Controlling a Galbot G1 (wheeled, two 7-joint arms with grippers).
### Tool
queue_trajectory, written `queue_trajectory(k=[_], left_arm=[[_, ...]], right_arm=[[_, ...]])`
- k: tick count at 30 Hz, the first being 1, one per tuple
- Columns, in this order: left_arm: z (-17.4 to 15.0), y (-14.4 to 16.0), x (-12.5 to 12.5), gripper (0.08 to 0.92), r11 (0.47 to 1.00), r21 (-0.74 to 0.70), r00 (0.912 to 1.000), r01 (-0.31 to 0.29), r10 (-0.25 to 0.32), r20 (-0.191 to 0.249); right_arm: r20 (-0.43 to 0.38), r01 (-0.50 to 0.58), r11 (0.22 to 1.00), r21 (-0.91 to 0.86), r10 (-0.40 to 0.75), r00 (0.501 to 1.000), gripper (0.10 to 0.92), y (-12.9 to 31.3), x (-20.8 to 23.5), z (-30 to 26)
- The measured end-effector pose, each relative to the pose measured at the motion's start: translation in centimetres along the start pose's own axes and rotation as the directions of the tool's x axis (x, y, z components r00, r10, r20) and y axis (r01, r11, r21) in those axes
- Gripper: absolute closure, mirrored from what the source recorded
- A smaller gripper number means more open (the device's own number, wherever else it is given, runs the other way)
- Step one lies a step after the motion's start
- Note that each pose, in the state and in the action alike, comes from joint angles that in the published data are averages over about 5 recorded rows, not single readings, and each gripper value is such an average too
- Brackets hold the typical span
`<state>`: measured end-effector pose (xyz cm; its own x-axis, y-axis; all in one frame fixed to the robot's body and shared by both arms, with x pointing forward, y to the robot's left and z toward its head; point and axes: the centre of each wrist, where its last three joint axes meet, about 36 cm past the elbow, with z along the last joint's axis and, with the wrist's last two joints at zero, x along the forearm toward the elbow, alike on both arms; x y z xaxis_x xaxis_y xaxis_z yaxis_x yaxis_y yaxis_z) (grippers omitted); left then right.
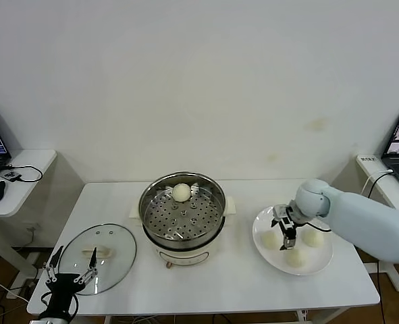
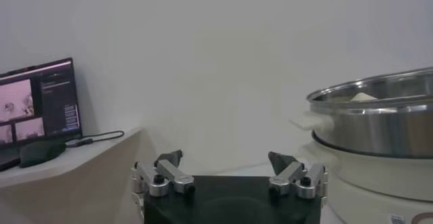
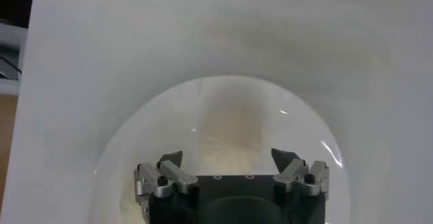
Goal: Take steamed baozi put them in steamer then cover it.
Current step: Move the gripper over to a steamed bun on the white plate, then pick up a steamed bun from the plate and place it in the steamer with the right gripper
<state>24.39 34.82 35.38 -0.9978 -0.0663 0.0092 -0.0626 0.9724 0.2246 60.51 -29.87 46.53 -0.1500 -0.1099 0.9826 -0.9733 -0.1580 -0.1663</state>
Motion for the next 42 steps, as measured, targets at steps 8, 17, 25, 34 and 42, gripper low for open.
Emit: queue_trajectory(k=[8,17,25,34,42], left_arm=[[0.1,-0.1,0.1,0.177,1.000,-0.003,1.0000,0.004,-0.004,0.002],[0.2,-0.1,0.1,0.177,1.000,-0.003,1.0000,0.007,-0.007,0.002],[0.0,0.0,-0.1,0.177,1.000,-0.006,0.9999,0.004,-0.004,0.009],[-0.3,0.0,-0.5,0.177,1.000,-0.008,0.9997,-0.007,0.007,0.022],[-0.9,0.0,-1.0,0.177,1.000,-0.011,0.9989,-0.020,0.020,0.041]], right_arm=[[-0.007,-0.011,1.000,0.006,0.011,1.000,0.290,-0.2,-1.4,-0.5],[-0.005,-0.019,1.000,0.003,0.019,1.000,0.405,-0.5,-1.3,-0.5],[0.009,-0.043,0.999,-0.007,0.043,0.999,0.411,-1.4,1.6,-0.2],[0.053,-0.129,0.991,-0.018,0.130,0.990,0.406,-3.9,9.9,-1.0],[0.112,-0.220,0.975,-0.010,0.220,0.969,0.399,-7.2,17.9,-5.9]])
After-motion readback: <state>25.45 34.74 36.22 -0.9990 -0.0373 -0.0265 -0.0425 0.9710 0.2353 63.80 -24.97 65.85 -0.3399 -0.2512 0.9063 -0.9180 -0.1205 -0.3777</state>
